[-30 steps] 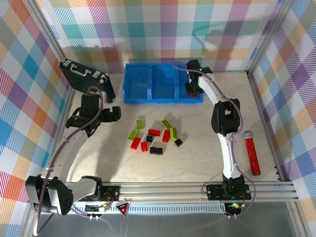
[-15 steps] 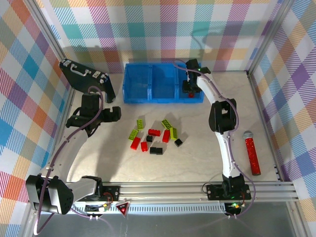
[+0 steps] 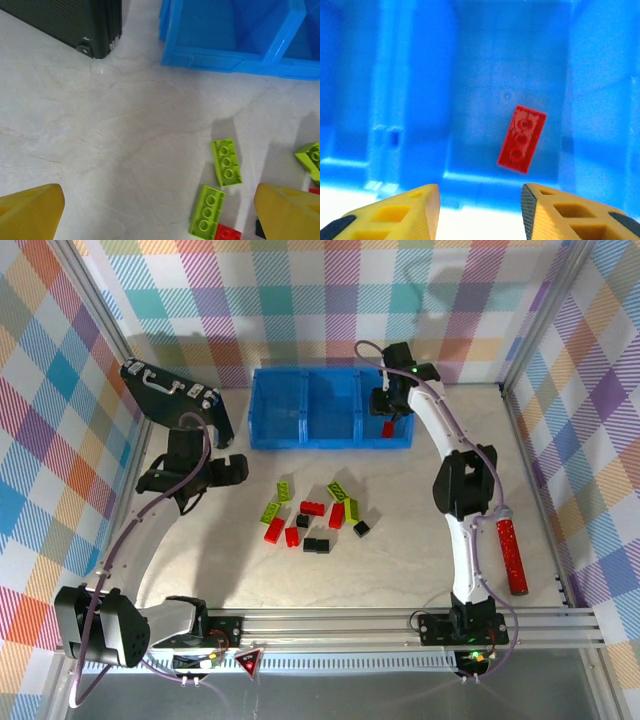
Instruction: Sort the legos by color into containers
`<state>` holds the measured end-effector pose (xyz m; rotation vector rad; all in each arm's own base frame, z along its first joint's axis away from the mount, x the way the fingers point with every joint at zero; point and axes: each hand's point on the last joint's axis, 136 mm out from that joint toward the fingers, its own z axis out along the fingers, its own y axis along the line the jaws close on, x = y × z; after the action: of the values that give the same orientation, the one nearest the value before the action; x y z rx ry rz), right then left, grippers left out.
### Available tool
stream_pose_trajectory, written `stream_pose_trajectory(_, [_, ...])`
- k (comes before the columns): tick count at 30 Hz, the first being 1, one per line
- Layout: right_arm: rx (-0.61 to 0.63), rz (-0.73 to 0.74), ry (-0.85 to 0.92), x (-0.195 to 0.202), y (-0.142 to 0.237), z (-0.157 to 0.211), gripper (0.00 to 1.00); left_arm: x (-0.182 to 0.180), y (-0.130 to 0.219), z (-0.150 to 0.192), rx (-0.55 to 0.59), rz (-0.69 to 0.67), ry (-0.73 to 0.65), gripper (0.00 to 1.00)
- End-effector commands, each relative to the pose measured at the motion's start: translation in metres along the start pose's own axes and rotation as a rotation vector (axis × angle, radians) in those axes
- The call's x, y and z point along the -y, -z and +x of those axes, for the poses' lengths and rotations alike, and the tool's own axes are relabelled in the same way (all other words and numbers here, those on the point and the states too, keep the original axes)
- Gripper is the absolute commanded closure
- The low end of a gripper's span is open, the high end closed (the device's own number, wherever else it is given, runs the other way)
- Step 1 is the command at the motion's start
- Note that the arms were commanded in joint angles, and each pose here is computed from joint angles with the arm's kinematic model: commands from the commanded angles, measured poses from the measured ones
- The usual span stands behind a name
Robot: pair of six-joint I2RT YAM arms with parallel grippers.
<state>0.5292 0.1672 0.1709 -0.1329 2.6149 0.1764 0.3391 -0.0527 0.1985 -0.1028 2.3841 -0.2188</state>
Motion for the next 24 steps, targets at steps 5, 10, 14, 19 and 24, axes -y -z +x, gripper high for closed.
stream_pose_trajectory(5, [-0.009, -0.104, -0.008, -0.034, 0.058, 0.046, 0.51, 0.034, 0.009, -0.007, -0.040, 0.095, 0.081, 0.05])
stream_pose_trajectory(10, [-0.039, -0.145, -0.036, -0.041, 0.068, 0.089, 0.51, 0.054, -0.009, 0.014, -0.113, 0.088, 0.077, 0.07])
stream_pose_trajectory(14, [-0.072, -0.160, -0.054, -0.040, 0.072, 0.125, 0.51, 0.079, -0.023, 0.030, -0.172, 0.078, 0.008, 0.07])
stream_pose_trajectory(19, [-0.112, -0.151, -0.070, -0.031, 0.072, 0.165, 0.51, 0.096, -0.039, 0.044, -0.216, 0.007, -0.022, 0.08])
stream_pose_trajectory(24, [-0.129, -0.116, -0.074, -0.018, 0.077, 0.188, 0.51, 0.113, -0.053, 0.058, -0.251, -0.053, -0.049, 0.06])
